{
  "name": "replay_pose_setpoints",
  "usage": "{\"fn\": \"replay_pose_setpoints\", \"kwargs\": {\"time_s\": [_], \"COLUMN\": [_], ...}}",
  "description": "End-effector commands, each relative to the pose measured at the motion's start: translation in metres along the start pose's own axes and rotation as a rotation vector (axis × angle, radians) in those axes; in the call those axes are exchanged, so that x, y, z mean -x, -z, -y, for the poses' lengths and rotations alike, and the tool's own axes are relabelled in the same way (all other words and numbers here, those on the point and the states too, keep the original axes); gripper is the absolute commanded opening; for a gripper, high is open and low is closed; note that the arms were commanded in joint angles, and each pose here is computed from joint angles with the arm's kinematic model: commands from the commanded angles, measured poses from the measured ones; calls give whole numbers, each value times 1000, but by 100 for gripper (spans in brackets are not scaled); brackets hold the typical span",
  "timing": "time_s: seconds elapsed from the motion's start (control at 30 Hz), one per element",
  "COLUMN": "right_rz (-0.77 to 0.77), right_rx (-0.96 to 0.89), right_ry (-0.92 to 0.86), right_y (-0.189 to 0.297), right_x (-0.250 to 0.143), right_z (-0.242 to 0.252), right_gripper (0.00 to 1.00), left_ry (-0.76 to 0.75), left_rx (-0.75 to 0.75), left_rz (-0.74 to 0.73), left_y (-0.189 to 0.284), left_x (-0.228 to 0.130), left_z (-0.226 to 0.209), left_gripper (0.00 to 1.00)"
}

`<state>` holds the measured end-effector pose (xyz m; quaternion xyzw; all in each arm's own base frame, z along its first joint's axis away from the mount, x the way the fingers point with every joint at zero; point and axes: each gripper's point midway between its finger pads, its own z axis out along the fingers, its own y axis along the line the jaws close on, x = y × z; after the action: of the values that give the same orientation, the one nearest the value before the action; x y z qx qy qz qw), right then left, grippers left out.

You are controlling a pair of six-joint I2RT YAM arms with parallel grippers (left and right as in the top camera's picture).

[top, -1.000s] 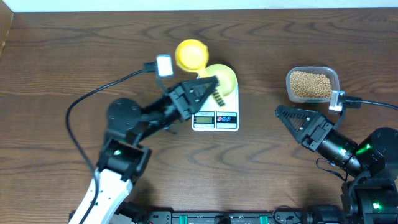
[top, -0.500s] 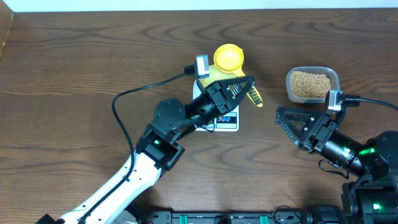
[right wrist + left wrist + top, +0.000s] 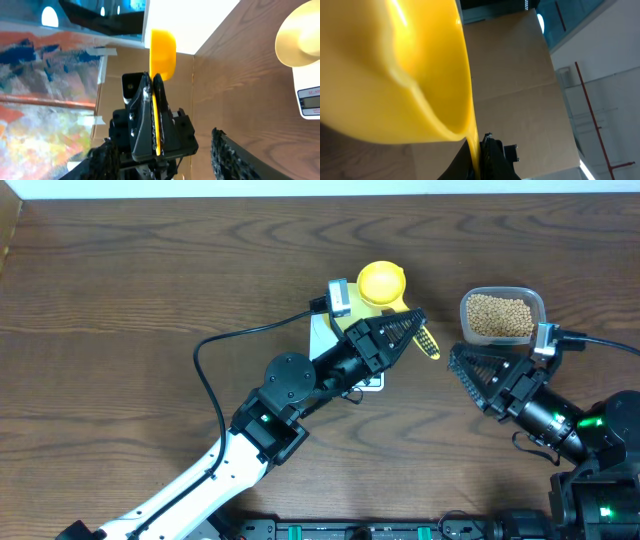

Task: Scoop item into bowl and weigh 50g on scale
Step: 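Bring the yellow scoop toward the right gripper and close it on the handle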

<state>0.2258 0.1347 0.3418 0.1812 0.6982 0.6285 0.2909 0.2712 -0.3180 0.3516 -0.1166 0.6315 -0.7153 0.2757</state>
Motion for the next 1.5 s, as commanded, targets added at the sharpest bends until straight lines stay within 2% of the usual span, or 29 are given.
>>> {"fn": "replay_pose_setpoints", "kwargs": {"time_s": [0.0, 0.27, 0.5, 0.93, 1.07, 1.3, 1.47], "right_rz": [36, 4, -57, -33, -33, -45, -45], "right_rx": [3, 36, 18, 48, 48, 50, 50], "right_ry": [-18, 12, -16, 9, 10, -6, -6], "right_y": [-1, -28, -55, -57, -57, -57, -57], "right_x": [4, -2, -6, 0, 0, -2, -2], "right_z": [-5, -13, -1, -8, -9, -9, -9], "right_gripper": [56, 58, 47, 32, 31, 31, 28], "left_ry": [-4, -4, -4, -20, -80, -76, -66], "left_rx": [-24, -23, -23, -17, -11, 13, 55], "left_rz": [14, 17, 17, 56, 78, 110, 103], "left_y": [-1, -1, -1, -1, -1, 0, 0], "left_x": [3, 3, 3, 10, 14, 19, 18], "left_z": [10, 10, 10, 9, 8, 3, -8], "left_gripper": [7, 7, 7, 7, 7, 7, 7]}}
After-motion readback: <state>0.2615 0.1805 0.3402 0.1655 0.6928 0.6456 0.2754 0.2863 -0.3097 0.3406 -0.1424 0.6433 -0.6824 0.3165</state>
